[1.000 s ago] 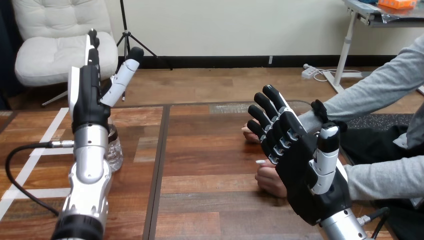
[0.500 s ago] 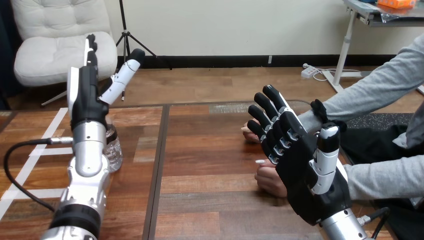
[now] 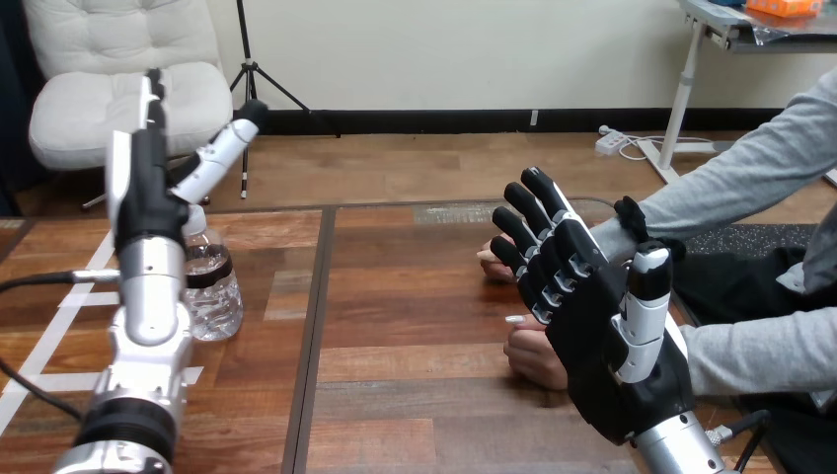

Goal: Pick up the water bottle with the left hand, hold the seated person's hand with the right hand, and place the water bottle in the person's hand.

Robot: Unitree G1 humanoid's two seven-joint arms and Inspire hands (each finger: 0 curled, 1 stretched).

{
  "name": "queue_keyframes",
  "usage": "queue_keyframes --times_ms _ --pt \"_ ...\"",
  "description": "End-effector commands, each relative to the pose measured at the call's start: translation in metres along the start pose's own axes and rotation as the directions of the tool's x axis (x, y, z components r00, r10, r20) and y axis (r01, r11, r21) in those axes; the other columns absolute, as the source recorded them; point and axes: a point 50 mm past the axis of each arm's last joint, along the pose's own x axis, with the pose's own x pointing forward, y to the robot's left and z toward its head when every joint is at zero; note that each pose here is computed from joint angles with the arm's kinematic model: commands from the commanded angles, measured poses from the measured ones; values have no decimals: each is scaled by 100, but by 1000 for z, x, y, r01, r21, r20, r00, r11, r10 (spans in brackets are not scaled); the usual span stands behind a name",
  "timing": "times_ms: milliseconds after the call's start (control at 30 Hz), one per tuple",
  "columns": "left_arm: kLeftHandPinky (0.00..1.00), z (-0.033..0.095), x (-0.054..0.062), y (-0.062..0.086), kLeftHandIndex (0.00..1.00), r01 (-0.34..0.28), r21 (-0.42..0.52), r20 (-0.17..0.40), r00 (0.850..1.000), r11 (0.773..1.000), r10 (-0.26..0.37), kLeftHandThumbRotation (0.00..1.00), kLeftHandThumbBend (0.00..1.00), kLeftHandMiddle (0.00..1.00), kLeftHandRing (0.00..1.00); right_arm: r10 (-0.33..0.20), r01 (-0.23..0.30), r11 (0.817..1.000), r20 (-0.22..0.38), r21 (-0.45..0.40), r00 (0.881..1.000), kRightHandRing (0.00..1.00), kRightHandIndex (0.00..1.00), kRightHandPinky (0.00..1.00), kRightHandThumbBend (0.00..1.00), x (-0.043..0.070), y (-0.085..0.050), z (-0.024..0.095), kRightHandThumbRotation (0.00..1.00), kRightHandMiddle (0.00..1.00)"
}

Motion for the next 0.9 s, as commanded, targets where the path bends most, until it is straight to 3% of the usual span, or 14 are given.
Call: queue_keyframes --times_ms 0,433,867 --pt "100 36 19 9 100 -28 -10 136 990 1000 29 59 100 100 100 33 -32 999 61 -15 998 100 100 100 100 12 2 12 100 100" --pt "100 37 20 19 100 -61 26 160 985 998 56 59 100 100 100 41 -40 999 61 -7 997 100 100 100 100 13 3 11 100 100" --pt "100 36 21 26 100 -75 55 149 987 996 67 59 100 100 100 37 -37 999 64 -16 997 100 100 100 100 13 3 12 100 100"
